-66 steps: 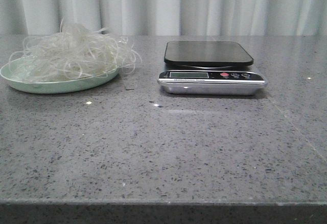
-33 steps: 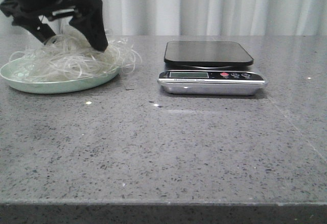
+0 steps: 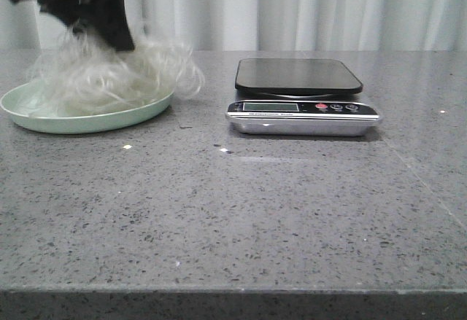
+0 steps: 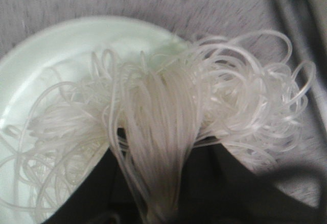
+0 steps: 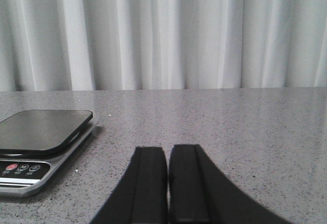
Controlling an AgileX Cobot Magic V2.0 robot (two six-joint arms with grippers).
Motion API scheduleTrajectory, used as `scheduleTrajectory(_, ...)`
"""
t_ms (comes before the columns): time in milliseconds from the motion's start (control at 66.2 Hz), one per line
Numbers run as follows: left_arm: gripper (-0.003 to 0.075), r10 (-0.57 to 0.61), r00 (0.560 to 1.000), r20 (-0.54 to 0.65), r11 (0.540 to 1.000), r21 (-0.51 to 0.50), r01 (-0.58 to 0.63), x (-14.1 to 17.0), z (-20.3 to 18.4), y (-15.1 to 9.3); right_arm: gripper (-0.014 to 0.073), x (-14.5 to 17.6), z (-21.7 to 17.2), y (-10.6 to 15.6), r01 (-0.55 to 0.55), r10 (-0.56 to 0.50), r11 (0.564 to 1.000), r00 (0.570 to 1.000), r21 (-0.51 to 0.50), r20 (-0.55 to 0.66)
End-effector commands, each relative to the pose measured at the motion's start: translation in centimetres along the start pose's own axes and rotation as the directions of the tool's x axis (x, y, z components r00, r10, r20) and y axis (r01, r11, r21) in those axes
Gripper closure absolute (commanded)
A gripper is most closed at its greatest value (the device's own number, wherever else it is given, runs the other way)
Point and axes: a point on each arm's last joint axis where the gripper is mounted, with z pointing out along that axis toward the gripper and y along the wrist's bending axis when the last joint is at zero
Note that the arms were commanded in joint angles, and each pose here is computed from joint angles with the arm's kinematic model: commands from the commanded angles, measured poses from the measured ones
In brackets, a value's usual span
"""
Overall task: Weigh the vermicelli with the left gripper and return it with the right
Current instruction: 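Lower the left gripper onto the vermicelli pile and close on it, then lift the vermicelli with the left gripper and carry it onto the scale pan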
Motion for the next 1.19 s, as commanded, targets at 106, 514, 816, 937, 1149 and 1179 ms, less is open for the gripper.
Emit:
scheduleTrajectory(106,0.0592,0.095,0.935,0.343,0.99,0.067,-0.125,-5.0,-9.2,-5.5,0.0406,-1.1,-0.2,0.1,0.008,-0.008,1.0,0.995,-0.004,0.103)
scheduleTrajectory(514,0.0592,0.22,0.907,0.36,0.949,0.135,-0.284,-8.2,-3.9,-13.0,0.0406,-1.1,-0.2,0.1,0.008,-0.008,1.0,0.995,-0.004,0.103)
scheduleTrajectory(816,0.0586,0.288,0.913,0.287,0.939,0.101,-0.328,-8.0,2.6,-14.6,0.0406,-1.1,-0.2,0.1,0.008,-0.008,1.0,0.995,-0.004,0.103)
scheduleTrajectory(937,0.0468,0.29,0.923,0.253,0.94,0.106,-0.324,-7.7,3.0,-14.4,0.0406,-1.1,-0.2,0.1,0.008,-0.008,1.0,0.995,-0.004,0.103)
scheduleTrajectory(1149,0.0164,0.291,0.92,0.263,0.938,0.109,-0.328,-8.1,2.0,-14.5,0.0406,-1.1,-0.2,0.1,0.008,-0.008,1.0,0.995,-0.004,0.103)
scheduleTrajectory(1179,0.0152,0.287,0.919,0.271,0.938,0.115,-0.327,-8.3,1.6,-14.6,0.0406,-1.1,-0.2,0.1,0.008,-0.008,1.0,0.995,-0.004,0.103)
